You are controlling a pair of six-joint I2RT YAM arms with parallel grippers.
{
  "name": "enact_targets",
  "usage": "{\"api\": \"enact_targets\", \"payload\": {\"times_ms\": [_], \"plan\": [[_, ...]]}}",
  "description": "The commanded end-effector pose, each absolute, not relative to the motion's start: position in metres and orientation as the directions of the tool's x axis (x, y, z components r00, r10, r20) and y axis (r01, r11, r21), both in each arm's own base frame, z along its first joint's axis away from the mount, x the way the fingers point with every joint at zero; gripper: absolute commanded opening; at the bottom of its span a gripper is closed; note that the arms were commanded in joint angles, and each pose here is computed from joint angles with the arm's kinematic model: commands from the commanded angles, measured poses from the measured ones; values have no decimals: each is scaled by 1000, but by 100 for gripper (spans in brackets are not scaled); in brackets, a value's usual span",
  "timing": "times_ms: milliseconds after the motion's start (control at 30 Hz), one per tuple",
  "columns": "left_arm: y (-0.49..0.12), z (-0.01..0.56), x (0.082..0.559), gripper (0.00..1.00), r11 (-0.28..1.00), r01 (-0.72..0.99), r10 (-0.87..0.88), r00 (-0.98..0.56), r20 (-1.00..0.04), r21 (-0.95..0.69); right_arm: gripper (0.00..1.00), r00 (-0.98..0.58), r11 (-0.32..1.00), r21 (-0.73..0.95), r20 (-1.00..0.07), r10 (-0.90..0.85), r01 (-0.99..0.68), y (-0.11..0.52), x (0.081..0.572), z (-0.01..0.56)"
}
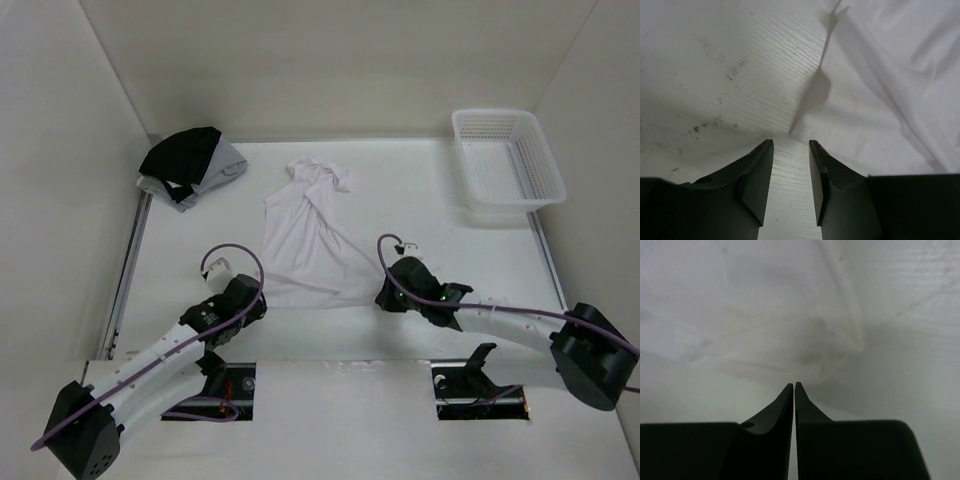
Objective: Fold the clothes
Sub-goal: Flatten the tank top out
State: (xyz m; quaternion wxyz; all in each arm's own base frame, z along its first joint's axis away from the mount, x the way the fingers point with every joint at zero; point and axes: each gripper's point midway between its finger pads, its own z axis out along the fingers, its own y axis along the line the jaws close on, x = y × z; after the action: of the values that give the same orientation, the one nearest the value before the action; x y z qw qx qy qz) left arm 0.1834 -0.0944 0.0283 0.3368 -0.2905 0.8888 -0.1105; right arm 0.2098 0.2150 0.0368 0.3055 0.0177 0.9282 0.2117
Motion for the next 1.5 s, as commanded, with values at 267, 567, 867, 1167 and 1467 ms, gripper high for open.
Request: {"api": "enact_targets", "payload": {"times_ms": [267, 567, 867, 1167, 1467], "plan": [[-81, 62, 206, 33, 797, -418, -604, -516, -607, -437, 30, -794, 895, 445, -535, 288, 25, 201, 163, 49], [-86, 62, 208, 27, 832, -394, -554, -536, -637, -391, 28, -687, 958, 288, -698, 203, -9, 183, 275, 84], [-91, 67, 207, 28, 845, -369, -533, -533, -657, -387, 16, -759, 974, 222, -640, 117, -37, 192, 261, 49], [-88, 74, 202, 34, 823, -380, -567, -493, -660, -422, 11, -818, 963, 262, -567, 95, -69, 203, 199, 46], [-96, 75, 202, 38, 738, -341, -673, -436, -598, -582, 15, -724, 956, 277, -678, 124, -96, 199, 227, 89]]}}
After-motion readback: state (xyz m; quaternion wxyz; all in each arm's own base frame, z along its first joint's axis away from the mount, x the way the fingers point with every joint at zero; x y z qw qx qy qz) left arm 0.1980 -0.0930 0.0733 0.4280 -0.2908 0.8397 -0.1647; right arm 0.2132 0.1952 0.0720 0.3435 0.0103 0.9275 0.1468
